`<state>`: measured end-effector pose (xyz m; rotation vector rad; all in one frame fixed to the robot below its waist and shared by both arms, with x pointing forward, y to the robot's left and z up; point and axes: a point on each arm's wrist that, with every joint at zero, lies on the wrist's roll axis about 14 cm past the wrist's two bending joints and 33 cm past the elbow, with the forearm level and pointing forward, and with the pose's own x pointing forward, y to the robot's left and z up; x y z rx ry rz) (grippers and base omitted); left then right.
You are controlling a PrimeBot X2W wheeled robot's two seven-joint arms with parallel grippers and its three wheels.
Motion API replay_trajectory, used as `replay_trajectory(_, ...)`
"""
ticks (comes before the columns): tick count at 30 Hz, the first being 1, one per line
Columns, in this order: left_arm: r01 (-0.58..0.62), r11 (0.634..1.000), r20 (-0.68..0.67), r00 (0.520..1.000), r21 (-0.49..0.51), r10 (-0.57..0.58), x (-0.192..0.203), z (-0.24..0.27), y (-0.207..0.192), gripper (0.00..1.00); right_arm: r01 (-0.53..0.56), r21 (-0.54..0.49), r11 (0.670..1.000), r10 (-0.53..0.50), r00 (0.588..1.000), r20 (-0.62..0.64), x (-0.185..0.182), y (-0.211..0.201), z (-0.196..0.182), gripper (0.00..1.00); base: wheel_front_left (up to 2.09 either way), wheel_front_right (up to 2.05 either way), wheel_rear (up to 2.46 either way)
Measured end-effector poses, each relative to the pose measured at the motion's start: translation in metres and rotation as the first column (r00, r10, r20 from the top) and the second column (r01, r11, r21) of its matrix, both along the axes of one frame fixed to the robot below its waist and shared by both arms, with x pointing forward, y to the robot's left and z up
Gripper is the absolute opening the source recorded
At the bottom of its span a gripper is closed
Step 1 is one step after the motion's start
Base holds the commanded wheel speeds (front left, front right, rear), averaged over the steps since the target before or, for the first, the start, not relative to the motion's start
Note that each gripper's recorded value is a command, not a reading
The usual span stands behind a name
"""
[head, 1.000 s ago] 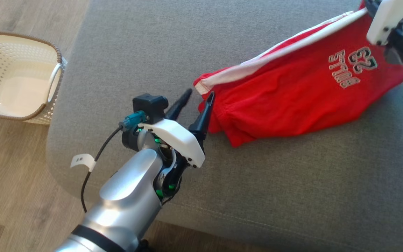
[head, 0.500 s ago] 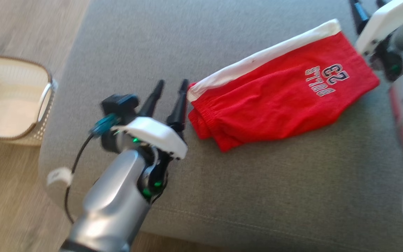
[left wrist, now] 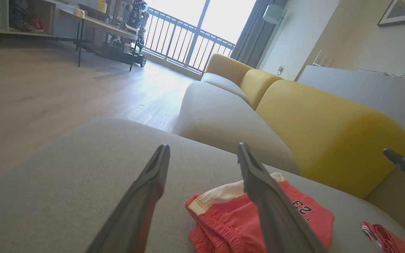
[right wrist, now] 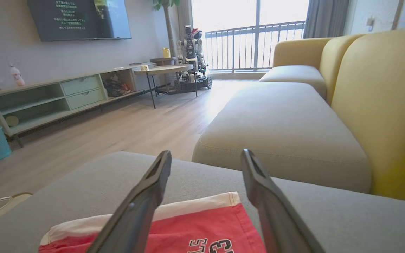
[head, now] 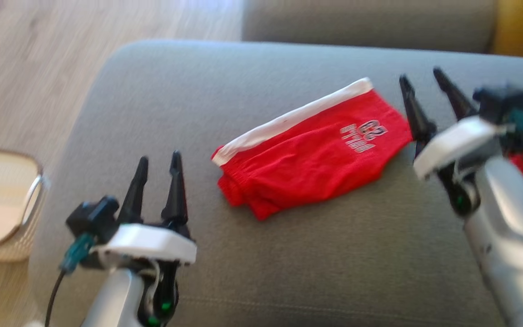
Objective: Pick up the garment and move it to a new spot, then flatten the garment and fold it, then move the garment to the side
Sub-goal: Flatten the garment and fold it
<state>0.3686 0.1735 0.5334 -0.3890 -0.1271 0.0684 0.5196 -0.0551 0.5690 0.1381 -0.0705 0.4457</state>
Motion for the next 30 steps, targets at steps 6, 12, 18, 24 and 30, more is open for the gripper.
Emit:
replay_trajectory(6, 0.011, 1.000, 0.040, 0.999, 0.027, -0.012, -0.023, 0.008, -0.008, 1.00, 0.051, -0.041, 0.998, -0.048, 0.996, 0.071, -0.053, -0.026, -0.008, 1.00, 0.00, 0.00, 0.00)
replay_trajectory(12, 0.076, 0.997, 0.024, 0.997, 0.031, -0.076, -0.038, -0.001, -0.027, 1.00, 0.143, -0.035, 0.989, -0.139, 0.987, 0.084, -0.097, -0.051, -0.023, 1.00, 0.00, 0.00, 0.00)
replay_trajectory(18, 0.084, 0.996, -0.046, 0.995, 0.024, -0.083, -0.048, -0.023, -0.033, 1.00, 0.206, -0.031, 0.978, -0.204, 0.978, 0.045, -0.125, -0.066, -0.043, 1.00, 0.00, 0.00, 0.00)
replay_trajectory(24, 0.097, 0.995, -0.077, 0.992, 0.012, -0.096, -0.052, -0.031, -0.040, 1.00, 0.236, -0.005, 0.972, -0.236, 0.972, 0.006, -0.131, -0.074, -0.054, 1.00, 0.00, 0.00, 0.00)
replay_trajectory(30, 0.129, 0.992, -0.096, 0.987, 0.015, -0.127, -0.046, -0.036, -0.051, 1.00, 0.289, 0.215, 0.933, -0.247, 0.948, -0.203, -0.104, -0.079, -0.077, 1.00, 0.00, 0.00, 0.00)
